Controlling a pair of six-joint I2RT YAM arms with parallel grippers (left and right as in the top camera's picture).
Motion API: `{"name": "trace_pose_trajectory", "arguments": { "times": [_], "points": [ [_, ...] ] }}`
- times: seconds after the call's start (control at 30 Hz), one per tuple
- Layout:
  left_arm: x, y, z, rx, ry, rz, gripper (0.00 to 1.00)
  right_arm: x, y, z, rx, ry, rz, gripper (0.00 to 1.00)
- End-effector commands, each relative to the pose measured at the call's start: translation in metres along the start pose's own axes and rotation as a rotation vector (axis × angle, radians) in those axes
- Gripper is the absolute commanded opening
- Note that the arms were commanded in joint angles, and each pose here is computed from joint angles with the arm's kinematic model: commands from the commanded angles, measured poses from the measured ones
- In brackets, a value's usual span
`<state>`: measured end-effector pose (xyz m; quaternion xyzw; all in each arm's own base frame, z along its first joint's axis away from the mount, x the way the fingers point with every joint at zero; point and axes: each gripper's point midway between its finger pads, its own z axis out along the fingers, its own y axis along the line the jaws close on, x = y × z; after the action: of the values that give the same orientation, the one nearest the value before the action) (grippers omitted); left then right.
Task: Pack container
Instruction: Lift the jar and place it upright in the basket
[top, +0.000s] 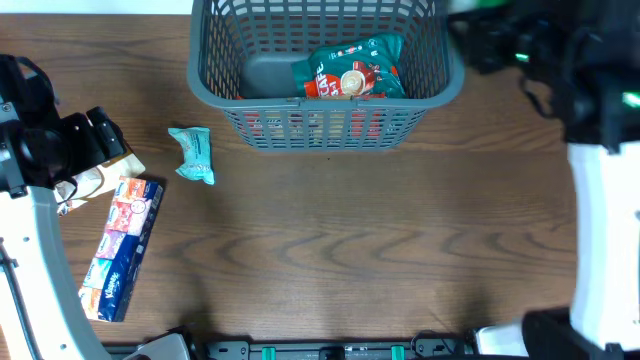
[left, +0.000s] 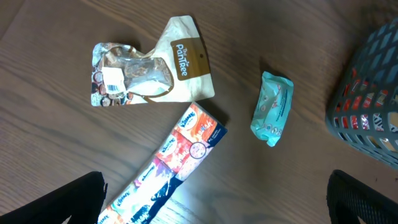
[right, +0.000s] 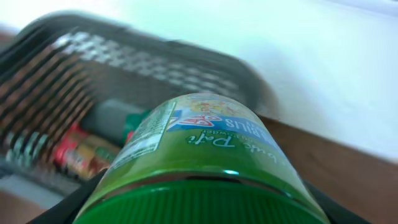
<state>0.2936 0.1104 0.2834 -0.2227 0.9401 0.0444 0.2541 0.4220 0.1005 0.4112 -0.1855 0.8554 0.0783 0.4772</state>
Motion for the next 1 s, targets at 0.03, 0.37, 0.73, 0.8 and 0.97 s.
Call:
{"name": "trace_pose_trajectory", "arguments": {
  "times": [0.03,0.37,0.73,0.8,0.97],
  "points": [
    [0.002,0.0,-0.001,0.003,0.0,0.013,0.99,0.0,0.056,0.045,-0.154,0.034,-0.267,0.01],
    [0.003,0.001,-0.001,0.002,0.003,0.014,0.99,0.045,0.128,0.138,-0.312,0.176,-0.401,0.01],
    [0.004,0.001,-0.001,0.002,0.009,0.014,0.99,0.133,0.144,0.221,-0.387,0.415,-0.351,0.01],
    [0.004,0.001,-0.001,0.002,0.009,0.014,0.99,0.15,0.144,0.23,-0.396,0.462,-0.344,0.29],
    [0.004,0.001,-0.001,0.001,0.01,0.014,0.99,0.161,0.145,0.231,-0.404,0.502,-0.339,0.67]
  ]
}}
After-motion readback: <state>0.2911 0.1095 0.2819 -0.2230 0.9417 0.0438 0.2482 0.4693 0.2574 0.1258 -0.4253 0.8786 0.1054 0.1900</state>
